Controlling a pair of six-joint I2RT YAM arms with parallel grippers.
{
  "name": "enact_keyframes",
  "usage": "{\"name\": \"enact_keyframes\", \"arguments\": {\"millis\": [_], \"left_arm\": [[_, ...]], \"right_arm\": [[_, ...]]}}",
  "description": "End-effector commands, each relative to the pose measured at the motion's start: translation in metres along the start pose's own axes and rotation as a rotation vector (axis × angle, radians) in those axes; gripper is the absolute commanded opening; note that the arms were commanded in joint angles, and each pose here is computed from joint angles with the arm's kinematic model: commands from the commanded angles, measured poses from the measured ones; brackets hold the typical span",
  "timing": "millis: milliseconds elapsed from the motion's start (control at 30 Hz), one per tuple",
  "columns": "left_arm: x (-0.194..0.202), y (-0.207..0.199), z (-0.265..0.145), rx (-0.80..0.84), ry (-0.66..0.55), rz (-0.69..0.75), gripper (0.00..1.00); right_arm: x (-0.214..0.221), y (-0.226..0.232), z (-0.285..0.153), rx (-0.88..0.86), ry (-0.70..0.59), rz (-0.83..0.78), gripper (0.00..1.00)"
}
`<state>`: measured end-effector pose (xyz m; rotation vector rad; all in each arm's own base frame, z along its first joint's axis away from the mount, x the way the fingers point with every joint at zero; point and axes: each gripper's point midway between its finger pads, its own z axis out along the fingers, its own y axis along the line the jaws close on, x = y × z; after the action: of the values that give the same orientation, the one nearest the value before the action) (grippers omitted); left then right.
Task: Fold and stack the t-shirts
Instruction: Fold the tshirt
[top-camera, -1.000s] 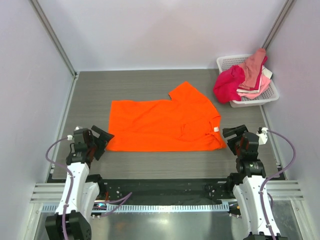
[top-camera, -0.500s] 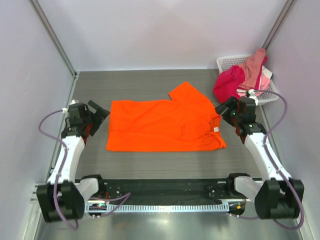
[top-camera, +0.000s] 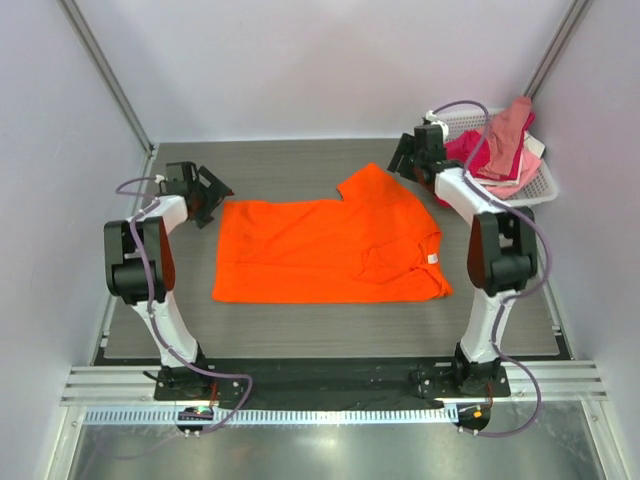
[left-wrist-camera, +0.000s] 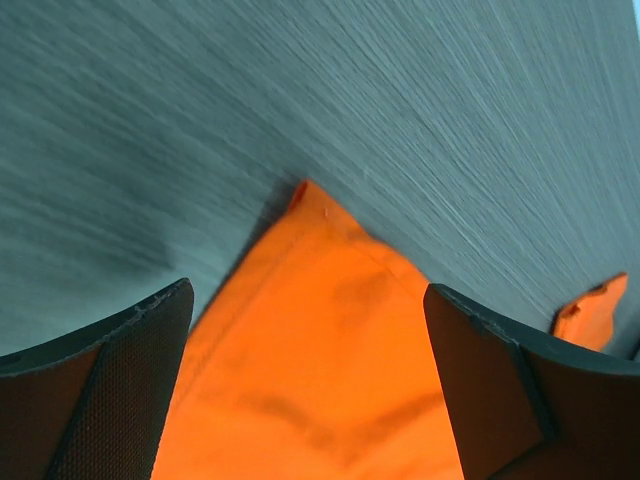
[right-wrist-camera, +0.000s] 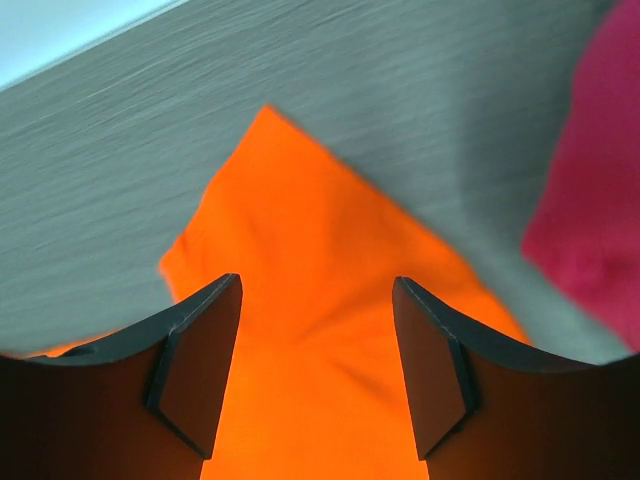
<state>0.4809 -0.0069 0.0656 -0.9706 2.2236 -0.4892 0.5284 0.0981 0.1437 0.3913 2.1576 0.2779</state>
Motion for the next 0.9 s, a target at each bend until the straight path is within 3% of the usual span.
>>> {"name": "enact_keyframes", "arguments": {"millis": [0, 100, 167, 200, 233, 333, 533, 700, 867], "left_arm": [[-0.021, -0.023, 0.008, 0.061, -0.057, 0.048, 0.97], [-0.022, -0.015, 0.017, 0.03, -0.071, 0.085, 0.97], [-0.028, -0.009, 0.022, 0.0, -0.094, 0.115, 0.97], [-0.03, -0.008, 0.024, -0.008, -0.101, 0.122, 0.97], [-0.029, -0.002, 0.029, -0.029, -0.097, 0.126, 0.98], [-0.032, -0.005, 0.034, -0.022, -0.097, 0.122, 0.97], [-0.03, -0.009, 0.047, -0.014, -0.079, 0.119, 0.97], [-0.022, -0.009, 0.051, -0.017, -0.064, 0.12, 0.95], [-0.01, -0.015, 0.056, -0.007, -0.041, 0.128, 0.93]], "right_arm": [[-0.026, 0.003, 0.034, 0.045, -0.061, -0.084, 0.68], [-0.021, 0.015, 0.079, 0.006, -0.013, -0.114, 0.73], [-0.012, 0.024, 0.101, -0.03, 0.044, -0.135, 0.73], [-0.032, 0.037, 0.103, -0.05, 0.02, -0.122, 0.7], [-0.007, 0.029, 0.129, -0.034, 0.068, -0.108, 0.7], [0.002, 0.031, 0.152, -0.048, 0.074, -0.083, 0.69], [0.016, 0.035, 0.158, -0.083, 0.109, -0.08, 0.64], [0.038, 0.038, 0.156, -0.099, 0.165, -0.099, 0.54], [0.053, 0.042, 0.152, -0.083, 0.185, -0.149, 0.53]]}}
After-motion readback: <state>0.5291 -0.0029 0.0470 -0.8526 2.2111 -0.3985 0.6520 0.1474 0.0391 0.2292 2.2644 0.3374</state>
